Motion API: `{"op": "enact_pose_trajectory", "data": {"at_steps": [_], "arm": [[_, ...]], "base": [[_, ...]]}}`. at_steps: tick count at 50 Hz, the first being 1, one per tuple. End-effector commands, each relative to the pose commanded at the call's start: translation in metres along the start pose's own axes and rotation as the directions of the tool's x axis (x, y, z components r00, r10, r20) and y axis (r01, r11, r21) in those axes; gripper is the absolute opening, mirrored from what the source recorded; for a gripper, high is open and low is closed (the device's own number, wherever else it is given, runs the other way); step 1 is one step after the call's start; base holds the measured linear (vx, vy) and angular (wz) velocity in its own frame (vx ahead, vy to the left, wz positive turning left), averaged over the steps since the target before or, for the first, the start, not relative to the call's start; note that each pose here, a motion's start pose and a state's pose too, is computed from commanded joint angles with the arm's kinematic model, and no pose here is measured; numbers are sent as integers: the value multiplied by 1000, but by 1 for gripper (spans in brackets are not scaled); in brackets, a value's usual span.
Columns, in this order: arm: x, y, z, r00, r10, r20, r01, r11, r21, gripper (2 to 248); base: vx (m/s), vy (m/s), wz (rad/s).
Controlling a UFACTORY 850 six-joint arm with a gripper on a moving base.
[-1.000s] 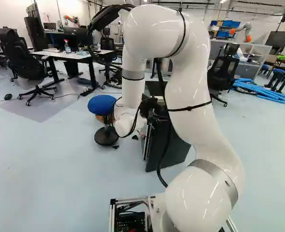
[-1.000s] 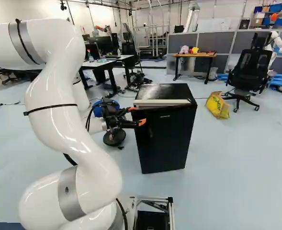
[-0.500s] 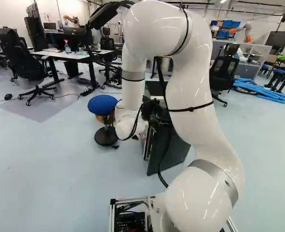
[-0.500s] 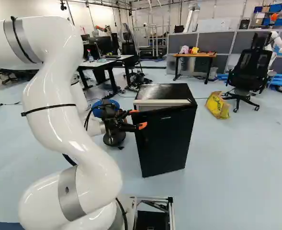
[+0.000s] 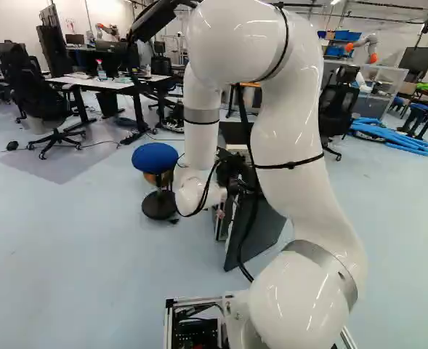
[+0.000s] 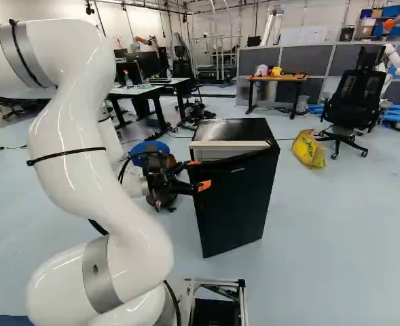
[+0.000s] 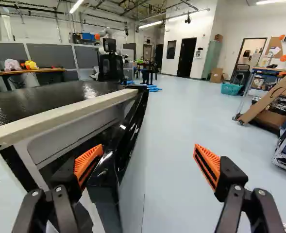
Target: Grab a drink from the fridge
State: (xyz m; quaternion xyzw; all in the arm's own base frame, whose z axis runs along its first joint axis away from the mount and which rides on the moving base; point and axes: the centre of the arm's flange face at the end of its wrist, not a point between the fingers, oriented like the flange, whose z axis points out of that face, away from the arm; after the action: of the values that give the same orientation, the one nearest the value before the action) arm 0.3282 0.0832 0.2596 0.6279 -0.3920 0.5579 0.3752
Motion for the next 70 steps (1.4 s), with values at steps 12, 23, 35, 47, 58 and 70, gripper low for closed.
{"op": "enact_pose_trajectory", "data": {"at_steps": [12, 23, 35, 47, 58, 70], "arm": [[0, 12, 7, 1000, -6, 0, 6, 998, -66, 247], [0, 23, 14, 1000, -9, -1, 9, 991, -132, 247], [0, 34, 23, 1000, -9, 0, 9, 978, -210, 247], [1, 43, 32, 1000, -6, 0, 5, 956, -292, 247], [1, 51, 42, 1000, 3, 2, -2, 929, -370, 247], [3, 55, 56, 1000, 29, 8, -22, 887, -461, 247]], "base": [[0, 0, 0], [0, 0, 0], [0, 0, 0], [0, 0, 0], [0, 0, 0], [0, 0, 0]]}}
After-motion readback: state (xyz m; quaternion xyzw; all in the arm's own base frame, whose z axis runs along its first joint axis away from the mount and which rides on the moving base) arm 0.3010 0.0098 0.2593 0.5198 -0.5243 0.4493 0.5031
